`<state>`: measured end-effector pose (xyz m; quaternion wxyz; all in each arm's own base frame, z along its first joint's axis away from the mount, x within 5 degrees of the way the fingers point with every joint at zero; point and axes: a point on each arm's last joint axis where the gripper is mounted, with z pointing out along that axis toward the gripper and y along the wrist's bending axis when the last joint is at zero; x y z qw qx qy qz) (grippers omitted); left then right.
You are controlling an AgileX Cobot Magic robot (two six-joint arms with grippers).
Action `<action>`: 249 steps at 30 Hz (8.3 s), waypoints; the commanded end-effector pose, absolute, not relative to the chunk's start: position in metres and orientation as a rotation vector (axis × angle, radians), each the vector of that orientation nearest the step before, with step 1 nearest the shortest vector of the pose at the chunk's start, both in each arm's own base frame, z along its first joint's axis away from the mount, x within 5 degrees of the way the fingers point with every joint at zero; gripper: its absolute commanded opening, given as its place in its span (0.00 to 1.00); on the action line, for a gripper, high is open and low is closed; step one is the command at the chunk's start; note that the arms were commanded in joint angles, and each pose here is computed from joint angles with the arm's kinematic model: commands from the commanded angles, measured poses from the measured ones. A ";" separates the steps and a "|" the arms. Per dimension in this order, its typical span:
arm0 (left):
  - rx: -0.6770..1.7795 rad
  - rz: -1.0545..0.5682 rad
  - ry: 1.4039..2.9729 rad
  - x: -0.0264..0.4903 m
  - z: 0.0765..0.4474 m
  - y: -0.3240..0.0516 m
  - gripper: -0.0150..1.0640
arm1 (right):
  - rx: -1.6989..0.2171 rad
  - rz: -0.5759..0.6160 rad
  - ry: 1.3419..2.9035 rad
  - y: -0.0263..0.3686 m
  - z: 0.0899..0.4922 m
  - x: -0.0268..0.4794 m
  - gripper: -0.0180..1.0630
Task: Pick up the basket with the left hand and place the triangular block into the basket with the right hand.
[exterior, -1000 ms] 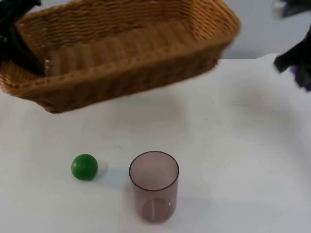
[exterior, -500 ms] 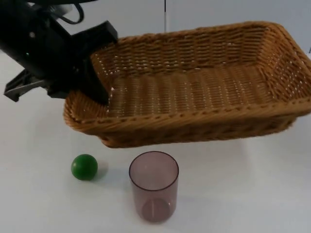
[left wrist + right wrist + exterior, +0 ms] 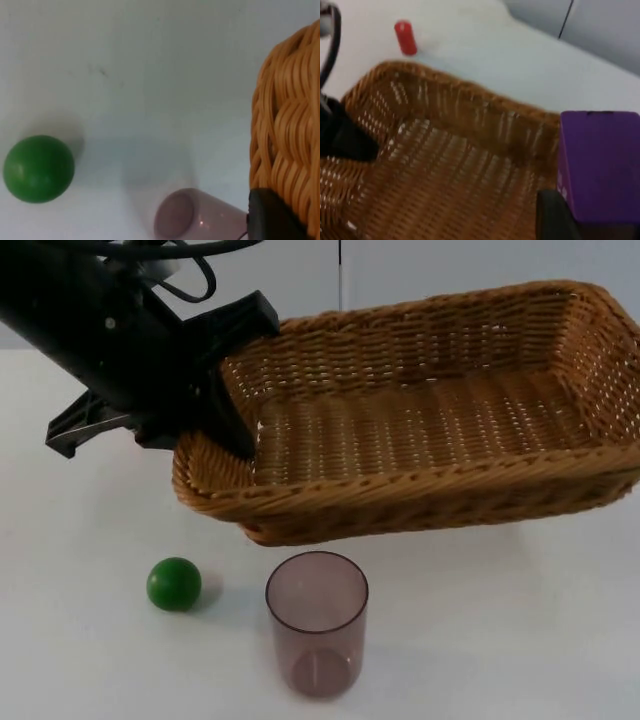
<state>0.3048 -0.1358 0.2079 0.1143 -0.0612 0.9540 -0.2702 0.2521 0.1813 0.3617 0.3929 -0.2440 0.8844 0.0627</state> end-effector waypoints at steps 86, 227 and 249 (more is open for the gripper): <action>-0.171 -0.734 2.798 0.416 0.153 -0.169 0.01 | -0.269 0.058 1.872 0.030 0.481 0.103 0.95; 0.222 -0.155 2.000 0.213 0.401 -0.054 0.98 | 0.064 -0.087 1.750 -0.005 0.406 0.122 0.99; 0.169 -0.044 1.708 0.116 0.396 -0.018 0.98 | -0.224 0.122 1.597 0.021 0.394 0.104 0.99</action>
